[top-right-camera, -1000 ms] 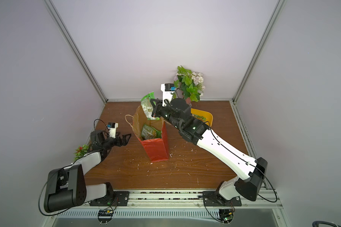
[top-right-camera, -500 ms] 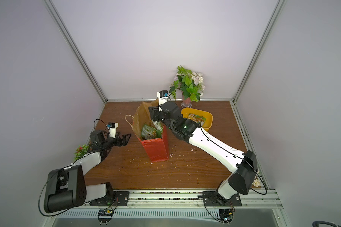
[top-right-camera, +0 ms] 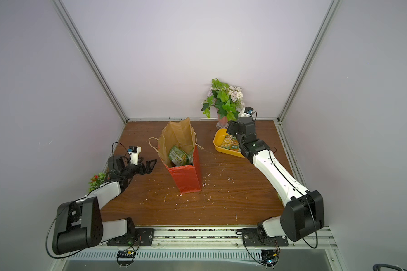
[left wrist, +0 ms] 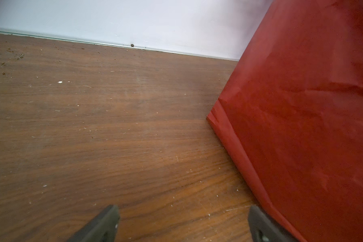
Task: Place the condiment packets inside the bag
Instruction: Place the condiment packet in the paper bag, then adjust the storage box at the center of the board.
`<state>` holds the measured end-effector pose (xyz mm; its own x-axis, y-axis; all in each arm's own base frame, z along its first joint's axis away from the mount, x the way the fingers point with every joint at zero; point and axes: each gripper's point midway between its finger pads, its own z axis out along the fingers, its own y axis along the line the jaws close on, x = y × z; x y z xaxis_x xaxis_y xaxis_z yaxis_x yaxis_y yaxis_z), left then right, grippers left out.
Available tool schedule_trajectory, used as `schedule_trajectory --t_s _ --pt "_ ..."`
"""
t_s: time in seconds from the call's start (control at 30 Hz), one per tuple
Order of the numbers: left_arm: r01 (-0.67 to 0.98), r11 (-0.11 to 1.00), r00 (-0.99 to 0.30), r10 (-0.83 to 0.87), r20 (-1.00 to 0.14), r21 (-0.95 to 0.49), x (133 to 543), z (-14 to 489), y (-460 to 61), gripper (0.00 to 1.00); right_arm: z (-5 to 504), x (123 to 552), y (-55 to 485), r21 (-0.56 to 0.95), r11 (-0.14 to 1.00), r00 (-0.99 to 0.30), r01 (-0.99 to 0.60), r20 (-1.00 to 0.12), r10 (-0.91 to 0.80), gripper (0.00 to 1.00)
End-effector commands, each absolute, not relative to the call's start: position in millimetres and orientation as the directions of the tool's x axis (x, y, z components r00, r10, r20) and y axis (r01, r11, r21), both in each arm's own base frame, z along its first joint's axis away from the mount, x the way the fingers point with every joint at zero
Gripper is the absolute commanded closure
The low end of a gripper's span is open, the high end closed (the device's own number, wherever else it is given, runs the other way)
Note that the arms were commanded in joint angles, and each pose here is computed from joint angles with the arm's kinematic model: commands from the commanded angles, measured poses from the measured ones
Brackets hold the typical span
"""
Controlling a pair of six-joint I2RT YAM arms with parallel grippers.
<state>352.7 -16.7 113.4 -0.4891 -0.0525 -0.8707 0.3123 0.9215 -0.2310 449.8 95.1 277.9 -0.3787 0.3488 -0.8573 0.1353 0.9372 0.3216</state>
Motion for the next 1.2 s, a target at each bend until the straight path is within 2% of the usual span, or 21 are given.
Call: schedule_trajectory --t_s 0.0,0.27,0.43,0.6,0.8,1.0,1.17 --pt "0.325 0.92 -0.469 -0.045 -0.882 -0.22 351.1 117.8 -15.7 0.01 228.7 463.9 73.7 0.314 0.927 -0.446 0.206 -0.813 0.375 0.39" --pt "0.326 0.919 -0.472 -0.045 -0.881 -0.222 351.4 116.7 -16.0 0.01 130.5 490.7 43.4 0.171 0.933 -0.614 0.318 -0.713 0.34 0.41" --pt "0.326 0.918 -0.473 -0.046 -0.88 -0.223 351.5 116.0 -16.1 0.01 104.5 489.7 43.7 0.201 0.923 -0.645 0.327 -0.667 0.374 0.4" --pt "0.335 0.915 -0.475 -0.043 -0.879 -0.226 351.0 115.1 -17.6 0.01 89.9 473.2 59.9 0.348 0.886 -0.658 0.308 -0.594 0.462 0.31" --pt "0.332 0.916 -0.472 -0.046 -0.88 -0.226 351.2 116.7 -16.8 0.01 91.7 442.8 103.3 0.585 0.781 -0.675 0.219 -0.487 0.554 0.31" --pt "0.338 0.913 -0.472 -0.045 -0.881 -0.228 350.5 116.9 -18.1 0.01 99.4 409.2 116.8 0.65 0.731 -0.652 0.209 -0.464 0.6 0.3" --pt "0.337 0.913 -0.471 -0.046 -0.881 -0.228 349.9 117.4 -18.1 0.01 112.2 414.3 102.8 0.617 0.75 -0.61 0.238 -0.506 0.609 0.27"
